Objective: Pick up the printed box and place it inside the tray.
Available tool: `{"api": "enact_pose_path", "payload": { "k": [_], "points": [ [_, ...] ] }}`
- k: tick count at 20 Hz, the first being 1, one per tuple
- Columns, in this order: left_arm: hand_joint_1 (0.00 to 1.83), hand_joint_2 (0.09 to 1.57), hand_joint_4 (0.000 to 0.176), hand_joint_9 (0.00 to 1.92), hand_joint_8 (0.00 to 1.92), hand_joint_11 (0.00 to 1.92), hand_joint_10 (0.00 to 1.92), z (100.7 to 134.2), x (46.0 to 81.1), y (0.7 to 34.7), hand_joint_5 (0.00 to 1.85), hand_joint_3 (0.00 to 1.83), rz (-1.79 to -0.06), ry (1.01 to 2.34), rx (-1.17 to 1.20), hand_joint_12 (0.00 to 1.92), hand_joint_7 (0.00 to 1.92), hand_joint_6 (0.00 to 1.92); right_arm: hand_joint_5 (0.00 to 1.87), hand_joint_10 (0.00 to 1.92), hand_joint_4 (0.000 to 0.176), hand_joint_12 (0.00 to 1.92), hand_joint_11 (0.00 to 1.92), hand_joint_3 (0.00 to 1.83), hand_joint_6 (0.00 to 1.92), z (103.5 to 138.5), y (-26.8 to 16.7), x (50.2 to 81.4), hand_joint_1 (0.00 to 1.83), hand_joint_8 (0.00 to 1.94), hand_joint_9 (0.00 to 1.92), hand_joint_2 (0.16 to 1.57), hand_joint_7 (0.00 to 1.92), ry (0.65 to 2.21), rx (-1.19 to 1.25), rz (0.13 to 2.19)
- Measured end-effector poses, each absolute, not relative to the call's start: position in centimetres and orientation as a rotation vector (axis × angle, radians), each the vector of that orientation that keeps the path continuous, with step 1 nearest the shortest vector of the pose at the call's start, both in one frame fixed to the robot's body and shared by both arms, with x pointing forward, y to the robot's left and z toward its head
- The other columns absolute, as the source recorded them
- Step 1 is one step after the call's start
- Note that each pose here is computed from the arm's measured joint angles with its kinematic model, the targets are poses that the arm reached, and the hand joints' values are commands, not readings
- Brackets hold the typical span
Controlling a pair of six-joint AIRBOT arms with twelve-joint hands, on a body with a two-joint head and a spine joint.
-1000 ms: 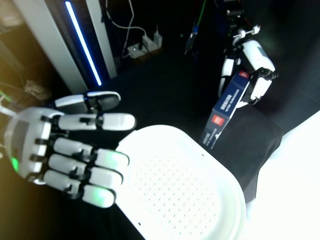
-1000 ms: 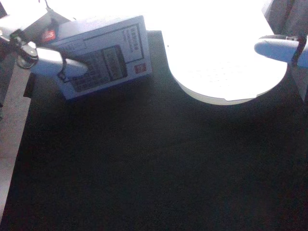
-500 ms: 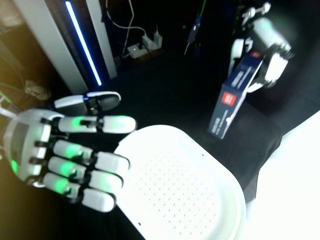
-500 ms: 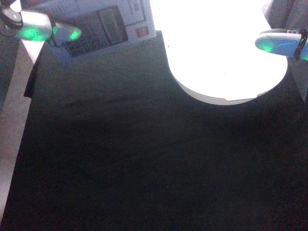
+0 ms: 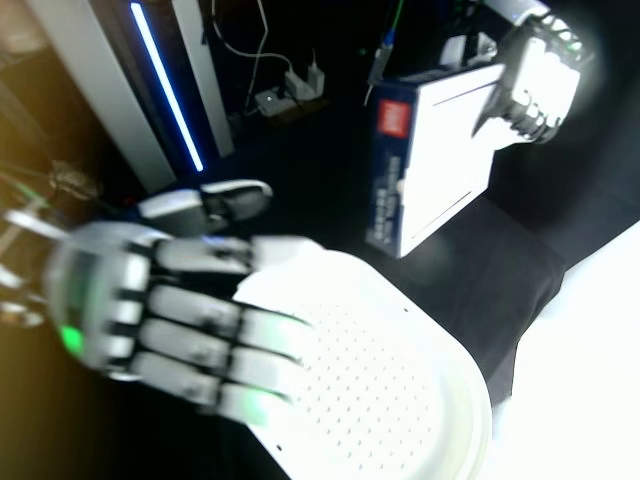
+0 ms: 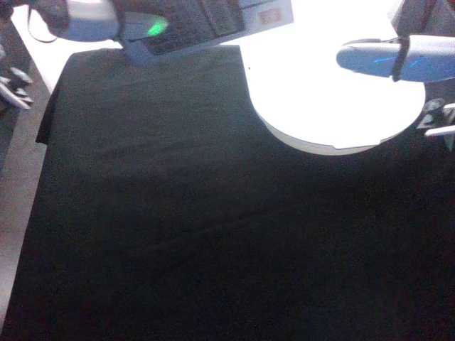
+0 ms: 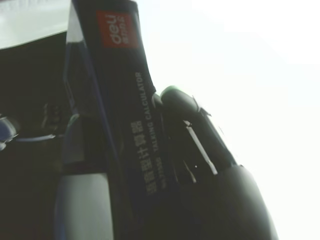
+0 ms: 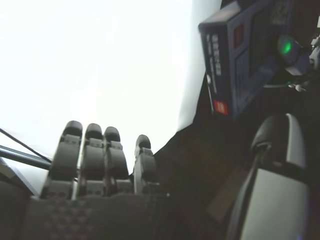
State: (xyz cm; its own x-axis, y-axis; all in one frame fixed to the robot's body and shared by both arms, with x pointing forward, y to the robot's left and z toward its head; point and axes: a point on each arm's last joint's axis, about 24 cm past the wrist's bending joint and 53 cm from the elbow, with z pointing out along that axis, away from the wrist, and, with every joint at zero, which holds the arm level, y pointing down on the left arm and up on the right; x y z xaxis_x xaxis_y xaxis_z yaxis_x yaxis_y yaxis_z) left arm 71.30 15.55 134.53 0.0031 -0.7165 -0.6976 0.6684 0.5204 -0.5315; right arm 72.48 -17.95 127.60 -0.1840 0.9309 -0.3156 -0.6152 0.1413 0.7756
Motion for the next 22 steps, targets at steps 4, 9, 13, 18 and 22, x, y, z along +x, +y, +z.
{"api": "enact_pose_path", "payload": {
  "k": [4, 9, 13, 18, 22],
  "points": [
    [1.28, 1.09, 0.0, 1.27, 1.0, 1.09, 0.88, 133.9, 71.4, 13.1, 0.99, 0.0, -1.123, 1.138, -0.033, 1.35, 1.12, 0.71, 0.0, 0.0, 0.135, 0.06, 0.0, 0.0, 0.0, 126.3, -16.0, 73.4, 0.69, 0.0, 0.0, 0.57, 0.02, 1.042, 0.451, 1.503],
    [1.2, 1.09, 0.0, 1.41, 0.68, 1.18, 0.66, 133.1, 71.5, 10.2, 1.02, 0.01, -1.178, 1.146, -0.031, 1.26, 1.22, 0.86, 0.0, 0.0, 0.134, 0.03, 0.0, 0.0, 0.0, 126.2, -14.4, 73.5, 0.65, 0.0, 0.06, 0.59, 0.06, 1.038, 0.461, 1.54],
    [1.29, 1.07, 0.0, 1.33, 0.9, 1.18, 0.8, 133.0, 71.1, 9.2, 1.02, 0.0, -1.209, 1.134, -0.028, 1.32, 1.17, 0.68, 0.0, 0.01, 0.117, 0.0, 0.01, 0.02, 0.0, 126.1, -14.3, 73.9, 0.64, 0.0, 0.05, 0.64, 0.07, 1.031, 0.491, 1.544],
    [1.29, 1.04, 0.0, 1.43, 0.76, 1.25, 0.53, 133.1, 70.9, 8.8, 1.06, 0.0, -1.22, 1.123, -0.021, 1.09, 1.23, 0.65, 0.03, 0.01, 0.074, 0.52, 0.0, 0.01, 0.0, 126.2, -13.6, 73.8, 0.61, 0.01, 0.12, 0.61, 0.16, 1.023, 0.491, 1.563],
    [1.3, 1.03, 0.0, 1.46, 0.75, 1.24, 0.45, 132.9, 70.9, 8.7, 1.12, 0.0, -1.224, 1.124, -0.023, 1.13, 1.25, 0.55, 0.37, 0.06, 0.0, 1.03, 0.29, 0.03, 0.02, 126.5, -13.4, 73.6, 0.77, 0.02, 0.53, 0.77, 0.49, 1.01, 0.492, 1.574]
  ]
}}
